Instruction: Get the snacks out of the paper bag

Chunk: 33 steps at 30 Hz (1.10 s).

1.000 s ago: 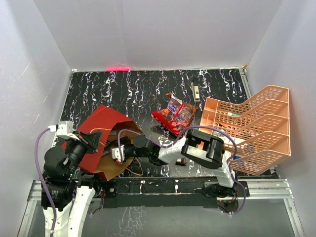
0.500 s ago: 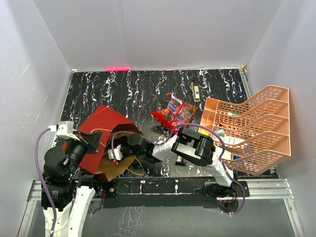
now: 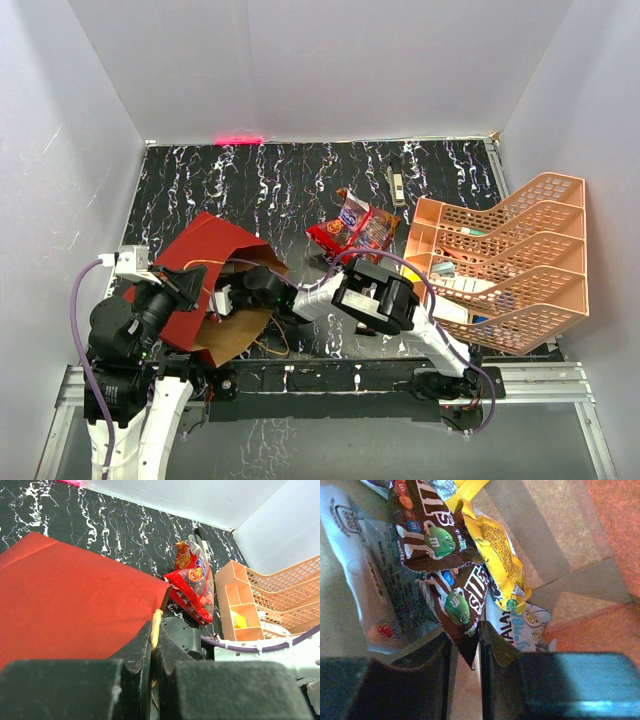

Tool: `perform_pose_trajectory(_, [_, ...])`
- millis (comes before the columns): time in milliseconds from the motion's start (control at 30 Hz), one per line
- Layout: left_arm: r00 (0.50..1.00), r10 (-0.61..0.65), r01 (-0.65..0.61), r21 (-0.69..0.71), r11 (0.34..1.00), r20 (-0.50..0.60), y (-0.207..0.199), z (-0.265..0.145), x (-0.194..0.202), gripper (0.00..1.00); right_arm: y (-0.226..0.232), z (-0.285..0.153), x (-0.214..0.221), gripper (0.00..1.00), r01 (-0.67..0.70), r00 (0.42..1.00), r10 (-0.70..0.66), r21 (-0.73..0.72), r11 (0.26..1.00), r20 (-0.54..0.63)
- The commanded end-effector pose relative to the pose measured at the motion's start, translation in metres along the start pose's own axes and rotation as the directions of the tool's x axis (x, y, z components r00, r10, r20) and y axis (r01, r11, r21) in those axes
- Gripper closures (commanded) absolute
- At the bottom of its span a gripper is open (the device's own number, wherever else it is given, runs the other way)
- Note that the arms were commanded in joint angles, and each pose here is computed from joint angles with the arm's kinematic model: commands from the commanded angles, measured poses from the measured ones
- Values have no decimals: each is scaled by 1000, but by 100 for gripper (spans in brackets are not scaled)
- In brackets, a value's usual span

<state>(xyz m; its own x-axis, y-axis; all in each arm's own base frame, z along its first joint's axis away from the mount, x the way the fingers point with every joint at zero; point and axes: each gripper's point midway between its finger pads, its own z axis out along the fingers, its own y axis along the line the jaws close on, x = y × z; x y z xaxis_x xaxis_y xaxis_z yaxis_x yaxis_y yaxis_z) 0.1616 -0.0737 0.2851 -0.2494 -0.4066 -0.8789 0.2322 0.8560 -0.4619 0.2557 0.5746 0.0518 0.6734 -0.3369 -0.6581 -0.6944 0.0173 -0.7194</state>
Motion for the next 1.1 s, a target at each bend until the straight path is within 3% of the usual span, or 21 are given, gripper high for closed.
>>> perform_pose_trajectory(0, [1000, 14, -14, 13, 1000, 21, -3, 0, -6, 100, -26, 1, -30, 80, -55, 993, 50, 52, 997, 104])
perform_pose_trajectory(133, [1000, 11, -11, 5, 1000, 25, -1, 0, -6, 100, -26, -21, -39, 92, -125, 985, 116, 60, 990, 131])
perform_pose_trajectory(400, [999, 2, -1, -27, 1000, 33, 4, 2, -8, 100, -41, -83, -70, 93, -340, 926, 317, 84, 937, 206])
perform_pose_trajectory(500, [1000, -1, 2, -32, 999, 30, 6, 3, -7, 100, -31, -108, -81, 93, -429, 885, 417, 14, 903, 208])
perform_pose_trajectory(733, [998, 3, -1, -32, 999, 56, 5, 0, -10, 100, -21, -162, -85, 93, -655, 745, 645, 4, 755, 170])
perform_pose_trajectory(900, [998, 3, -1, -31, 1000, 67, 5, -2, -11, 100, -11, -209, -96, 93, -735, 665, 729, -34, 678, 165])
perform_pose_trajectory(1067, [997, 3, 0, -36, 999, 78, 6, -4, -12, 100, -7, -259, -96, 93, -798, 602, 798, 7, 602, 26])
